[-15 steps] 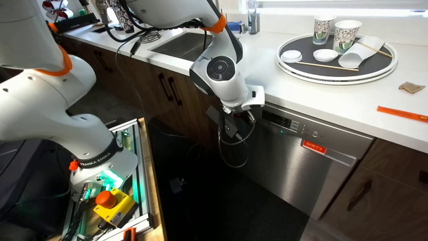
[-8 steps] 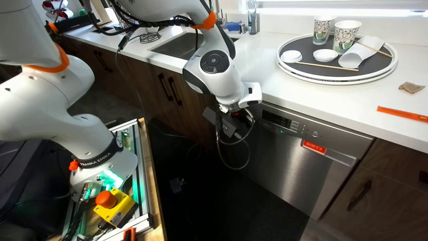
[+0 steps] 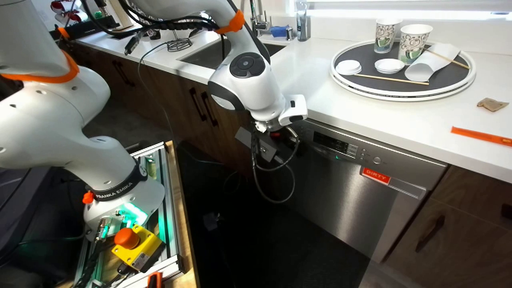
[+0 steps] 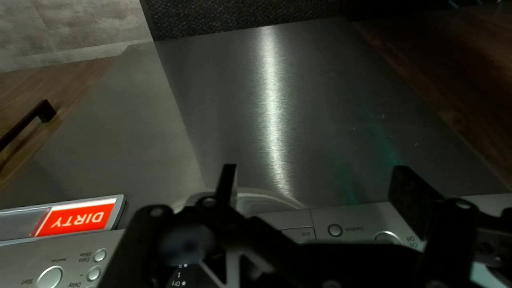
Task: Press a button on the dishwasher
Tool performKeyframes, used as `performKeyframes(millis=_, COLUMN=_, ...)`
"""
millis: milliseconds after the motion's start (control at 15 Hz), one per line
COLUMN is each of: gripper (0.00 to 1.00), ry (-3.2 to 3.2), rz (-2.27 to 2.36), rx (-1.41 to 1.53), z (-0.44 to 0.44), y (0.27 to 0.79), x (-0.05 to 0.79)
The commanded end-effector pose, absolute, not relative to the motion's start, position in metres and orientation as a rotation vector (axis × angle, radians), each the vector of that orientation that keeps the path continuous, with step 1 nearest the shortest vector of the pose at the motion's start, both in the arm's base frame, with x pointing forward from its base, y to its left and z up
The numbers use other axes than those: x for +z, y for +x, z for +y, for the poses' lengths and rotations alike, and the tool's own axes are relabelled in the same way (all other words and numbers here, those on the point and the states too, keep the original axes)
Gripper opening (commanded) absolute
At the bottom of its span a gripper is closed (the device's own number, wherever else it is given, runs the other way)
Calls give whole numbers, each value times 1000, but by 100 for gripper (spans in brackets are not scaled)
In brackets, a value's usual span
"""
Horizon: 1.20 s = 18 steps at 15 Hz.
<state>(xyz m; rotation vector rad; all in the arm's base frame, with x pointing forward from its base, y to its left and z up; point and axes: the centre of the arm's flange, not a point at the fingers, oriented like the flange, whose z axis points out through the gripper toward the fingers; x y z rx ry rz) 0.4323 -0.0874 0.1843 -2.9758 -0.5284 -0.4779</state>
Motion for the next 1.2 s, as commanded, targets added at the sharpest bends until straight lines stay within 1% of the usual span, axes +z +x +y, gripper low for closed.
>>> performKeyframes(millis=0, gripper=100, ry=-3020, rz=-558, rx=-447, z=-82, y=425, x=209)
performKeyframes(millis=733, gripper=100, ry=-3094, rz=-530, rx=-421, z=-75, y=408, x=235)
performKeyframes(millis=800, gripper=100, ry=-3061, rz=-547, rx=-444, z=-83, y=408, x=214)
performKeyframes(millis=1133, gripper=100, ry=-3063, rz=-543, rx=-448, z=-84, y=409, x=215)
